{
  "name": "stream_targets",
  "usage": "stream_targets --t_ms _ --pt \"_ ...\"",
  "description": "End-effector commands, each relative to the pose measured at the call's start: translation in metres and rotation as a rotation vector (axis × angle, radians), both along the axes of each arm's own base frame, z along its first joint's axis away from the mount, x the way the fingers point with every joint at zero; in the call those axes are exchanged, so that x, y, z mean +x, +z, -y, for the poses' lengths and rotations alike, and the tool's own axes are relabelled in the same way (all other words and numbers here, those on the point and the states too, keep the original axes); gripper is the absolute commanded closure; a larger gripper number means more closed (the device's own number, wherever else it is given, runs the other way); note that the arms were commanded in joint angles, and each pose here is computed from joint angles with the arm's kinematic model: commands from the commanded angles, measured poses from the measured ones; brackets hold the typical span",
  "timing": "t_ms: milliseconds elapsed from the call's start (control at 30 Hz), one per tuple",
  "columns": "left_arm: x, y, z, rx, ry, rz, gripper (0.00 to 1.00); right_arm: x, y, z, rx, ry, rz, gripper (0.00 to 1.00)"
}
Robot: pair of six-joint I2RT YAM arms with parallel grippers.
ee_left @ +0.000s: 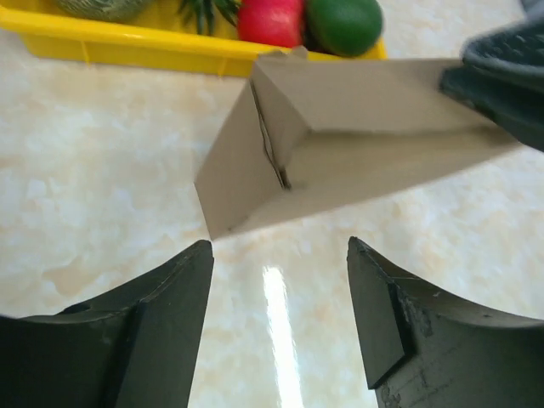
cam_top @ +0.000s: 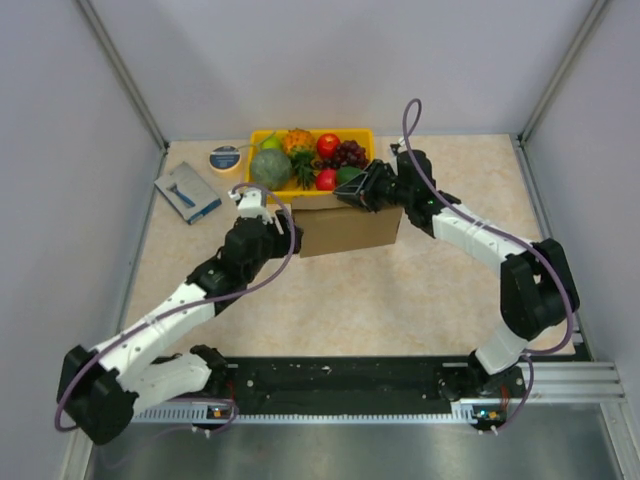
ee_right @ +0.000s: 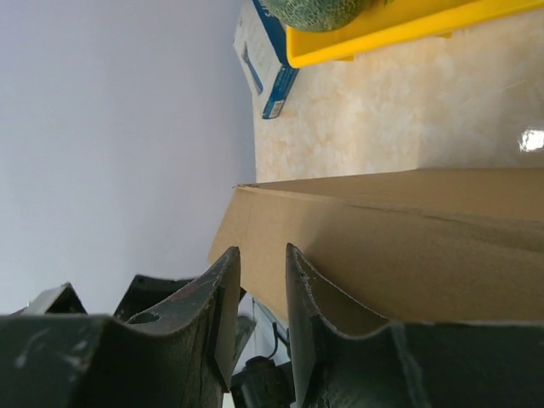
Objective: Fold the paper box
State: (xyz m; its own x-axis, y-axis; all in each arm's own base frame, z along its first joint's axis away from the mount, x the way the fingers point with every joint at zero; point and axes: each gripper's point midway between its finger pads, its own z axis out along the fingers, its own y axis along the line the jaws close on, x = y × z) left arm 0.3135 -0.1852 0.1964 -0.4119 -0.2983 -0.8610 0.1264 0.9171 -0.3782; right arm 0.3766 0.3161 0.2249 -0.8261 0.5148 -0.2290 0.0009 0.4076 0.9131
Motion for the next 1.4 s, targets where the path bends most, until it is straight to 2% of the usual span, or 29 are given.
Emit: stream_targets --t_ms 0,100,200,300,333,367,467,533,633,700,967,1000,1033,1067,1133,1200,1267,1300,1367 --pt "-0.047 0.025 -0.006 -0.119 -0.111 -0.09 0.31 0.004 0.02 0.007 -0.005 -0.002 0.098 0.72" --pt "-0.037 0.052 -0.018 -0.291 -0.103 -0.14 0.32 0.004 0.029 0.013 -0.032 -0.017 0.131 0.71" --pt "-0.012 0.077 -0.016 -0.459 -0.187 -0.158 0.36 0.004 0.031 0.014 -0.044 -0.012 0.146 0.7" --pt "0.011 0.095 0.001 -0.535 -0.307 -0.172 0.31 0.005 0.032 0.014 -0.047 -0.01 0.152 0.7" --pt "0.017 0.095 0.004 -0.535 -0.326 -0.183 0.3 0.005 0.032 0.014 -0.047 -0.01 0.151 0.7" --pt "0.022 0.078 0.007 -0.536 -0.317 -0.261 0.29 0.006 0.033 0.014 -0.046 -0.009 0.156 0.7" --pt "0.035 0.067 0.01 -0.571 -0.286 -0.309 0.27 0.005 0.036 0.012 -0.04 0.0 0.162 0.69" --pt "0.036 0.057 0.014 -0.619 -0.297 -0.316 0.22 0.005 0.038 0.012 -0.039 0.004 0.172 0.69" --pt "0.038 0.04 0.016 -0.64 -0.285 -0.358 0.22 0.005 0.041 0.013 -0.039 0.002 0.182 0.69" --pt "0.037 0.029 0.018 -0.654 -0.29 -0.377 0.27 0.005 0.042 0.013 -0.045 0.005 0.188 0.68" --pt "0.039 -0.011 0.015 -0.623 -0.254 -0.421 0.58 0.0 0.056 0.016 -0.092 0.044 0.237 0.66" --pt "0.039 -0.014 0.014 -0.614 -0.254 -0.418 0.6 -0.001 0.06 0.018 -0.12 0.067 0.271 0.64" --pt "0.038 -0.017 0.013 -0.608 -0.25 -0.423 0.61 -0.002 0.054 0.027 -0.158 0.074 0.241 0.62" --pt "0.036 -0.018 0.014 -0.608 -0.259 -0.423 0.62 0.0 0.072 0.034 -0.172 0.076 0.284 0.59" --pt "0.034 -0.017 0.015 -0.601 -0.275 -0.421 0.61 0.005 0.079 0.06 -0.264 0.087 0.351 0.41" --pt "0.033 -0.014 0.015 -0.579 -0.288 -0.405 0.55 -0.005 0.093 0.081 -0.353 0.135 0.428 0.26" --pt "0.033 -0.006 0.014 -0.557 -0.301 -0.373 0.5 -0.009 0.096 0.108 -0.444 0.13 0.44 0.18" --pt "0.032 -0.007 0.012 -0.529 -0.297 -0.372 0.43 -0.009 0.099 0.123 -0.521 0.113 0.487 0.12" --pt "0.034 0.006 0.01 -0.497 -0.304 -0.336 0.38 -0.004 0.099 0.145 -0.59 0.081 0.487 0.09"
